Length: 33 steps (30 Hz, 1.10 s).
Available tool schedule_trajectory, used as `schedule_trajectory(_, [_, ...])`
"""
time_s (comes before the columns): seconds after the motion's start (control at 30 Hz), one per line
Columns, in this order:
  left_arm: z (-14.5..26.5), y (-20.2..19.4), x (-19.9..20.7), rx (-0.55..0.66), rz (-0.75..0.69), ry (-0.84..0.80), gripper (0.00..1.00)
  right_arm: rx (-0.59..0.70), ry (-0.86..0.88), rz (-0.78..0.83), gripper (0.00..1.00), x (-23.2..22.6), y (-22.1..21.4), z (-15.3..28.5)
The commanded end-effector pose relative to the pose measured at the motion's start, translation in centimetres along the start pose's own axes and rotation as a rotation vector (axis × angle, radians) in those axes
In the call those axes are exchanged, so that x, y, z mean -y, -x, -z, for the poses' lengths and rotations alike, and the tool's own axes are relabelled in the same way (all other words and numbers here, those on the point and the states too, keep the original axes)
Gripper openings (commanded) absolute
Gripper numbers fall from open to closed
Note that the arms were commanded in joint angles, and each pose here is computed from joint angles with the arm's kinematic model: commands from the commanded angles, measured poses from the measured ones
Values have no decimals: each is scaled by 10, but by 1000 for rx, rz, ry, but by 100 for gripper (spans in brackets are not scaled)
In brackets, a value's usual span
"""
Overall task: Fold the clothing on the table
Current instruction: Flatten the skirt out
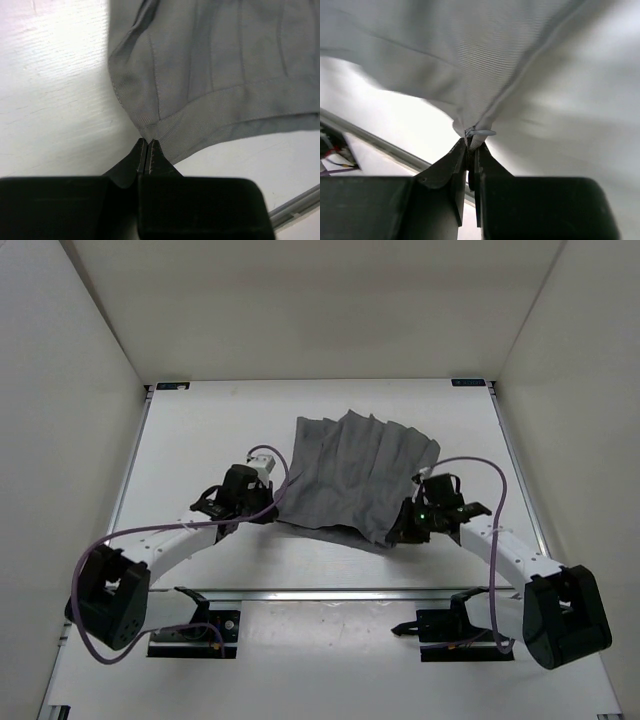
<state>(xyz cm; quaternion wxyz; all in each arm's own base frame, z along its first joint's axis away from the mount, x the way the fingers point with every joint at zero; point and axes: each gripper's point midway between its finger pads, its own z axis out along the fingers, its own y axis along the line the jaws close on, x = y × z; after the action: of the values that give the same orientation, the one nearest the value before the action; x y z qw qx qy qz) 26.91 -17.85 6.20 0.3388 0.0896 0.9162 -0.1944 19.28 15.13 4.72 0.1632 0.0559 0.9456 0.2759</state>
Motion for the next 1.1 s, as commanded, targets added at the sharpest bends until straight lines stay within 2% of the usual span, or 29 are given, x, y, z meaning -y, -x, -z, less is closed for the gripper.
schedule_trajectory(0.0, [34,51,17,170,-88,-29,0,160,107,174,0,-54,66,28])
schedule_trajectory(0.1, [78,115,24,390,-127,-25,0,273,112,278,0,-80,109,63])
schedule_trajectory(0.2, [131,184,21,610,-147,18,0,534,121,431,0,-130,182,141])
schedule_trajectory(0.23, [142,199,18,656,-153,47,0,577,109,453,0,-137,194,154])
schedule_trajectory(0.3, [183,250,29,794,-194,72,0,742,139,524,0,-172,227,209])
schedule_trajectory(0.4, [231,294,51,941,-229,46,0,915,148,611,0,-203,249,262])
schedule_trajectory(0.5, [266,317,66,1021,-236,33,0,957,141,635,0,-211,256,279])
schedule_trajectory(0.6, [297,313,74,1064,-249,36,0,940,124,653,0,-215,236,283])
schedule_trajectory(0.67, [309,295,66,1071,-228,54,0,911,125,657,0,-213,216,278])
schedule_trajectory(0.8, [316,252,51,1063,-183,52,0,824,132,565,0,-168,180,251])
schedule_trajectory(0.9, [283,218,31,972,-133,88,0,697,147,476,0,-127,165,215])
schedule_trajectory(0.97, [270,211,27,935,-118,93,0,640,167,456,0,-122,162,204])
schedule_trajectory(1.07, [246,215,24,893,-127,104,0,609,95,490,0,-119,171,181])
